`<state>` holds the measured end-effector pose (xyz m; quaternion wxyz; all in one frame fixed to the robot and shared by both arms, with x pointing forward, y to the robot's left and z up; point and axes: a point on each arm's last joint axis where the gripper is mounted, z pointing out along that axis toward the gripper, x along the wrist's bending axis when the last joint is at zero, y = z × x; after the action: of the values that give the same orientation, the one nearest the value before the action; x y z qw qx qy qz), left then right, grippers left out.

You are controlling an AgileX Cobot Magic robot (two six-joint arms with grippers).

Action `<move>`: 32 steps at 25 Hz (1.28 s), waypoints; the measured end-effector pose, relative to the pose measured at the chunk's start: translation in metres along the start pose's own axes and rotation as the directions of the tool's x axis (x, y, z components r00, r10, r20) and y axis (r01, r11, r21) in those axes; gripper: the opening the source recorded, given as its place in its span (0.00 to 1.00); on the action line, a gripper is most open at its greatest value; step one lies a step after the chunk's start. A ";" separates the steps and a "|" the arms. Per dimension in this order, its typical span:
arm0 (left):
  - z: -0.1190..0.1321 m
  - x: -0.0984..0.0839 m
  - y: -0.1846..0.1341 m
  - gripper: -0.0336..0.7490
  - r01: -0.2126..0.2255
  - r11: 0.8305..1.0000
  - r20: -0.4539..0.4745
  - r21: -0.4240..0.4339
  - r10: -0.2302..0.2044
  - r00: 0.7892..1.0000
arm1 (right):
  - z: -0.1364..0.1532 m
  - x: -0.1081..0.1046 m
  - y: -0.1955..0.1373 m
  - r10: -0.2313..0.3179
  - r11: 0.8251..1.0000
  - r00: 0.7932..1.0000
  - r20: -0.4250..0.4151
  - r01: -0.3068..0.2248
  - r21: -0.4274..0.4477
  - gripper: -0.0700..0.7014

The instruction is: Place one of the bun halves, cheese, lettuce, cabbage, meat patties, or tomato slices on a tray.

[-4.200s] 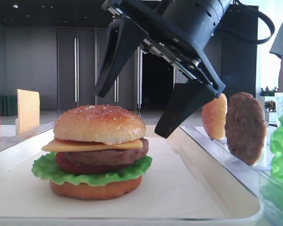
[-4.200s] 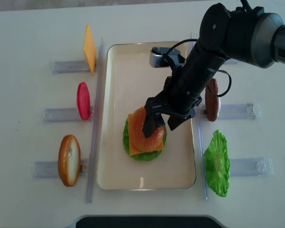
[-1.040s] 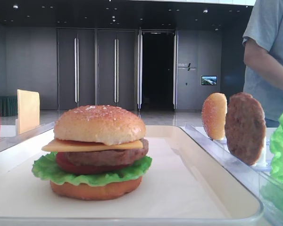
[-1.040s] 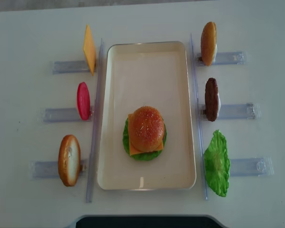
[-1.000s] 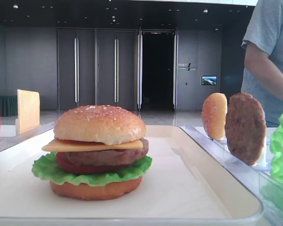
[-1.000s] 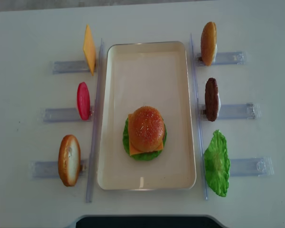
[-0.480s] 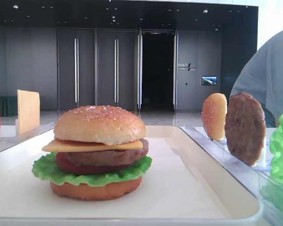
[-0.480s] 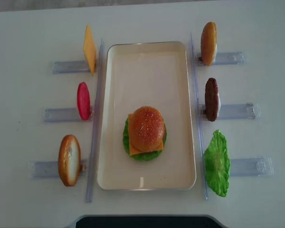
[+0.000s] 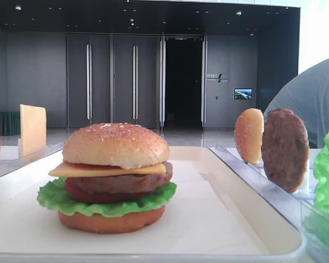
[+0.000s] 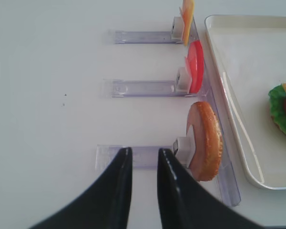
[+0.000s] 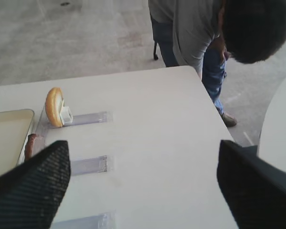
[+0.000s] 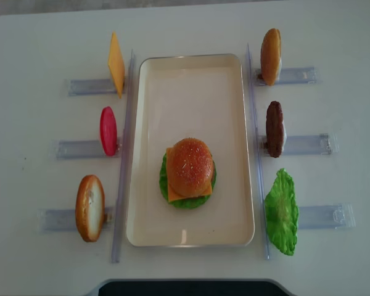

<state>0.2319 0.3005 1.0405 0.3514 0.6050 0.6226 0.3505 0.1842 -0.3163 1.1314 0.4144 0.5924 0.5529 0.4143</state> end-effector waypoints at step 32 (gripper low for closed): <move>0.000 0.000 0.000 0.22 0.000 1.000 0.000 0.000 0.000 1.000 | 0.067 0.016 -0.066 -0.064 0.973 0.989 -0.129 0.091 0.210 0.83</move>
<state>0.2319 0.3005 1.0405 0.3514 0.6050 0.6226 0.3505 0.2283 -0.2997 1.0482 0.3292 0.5853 0.6415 0.3708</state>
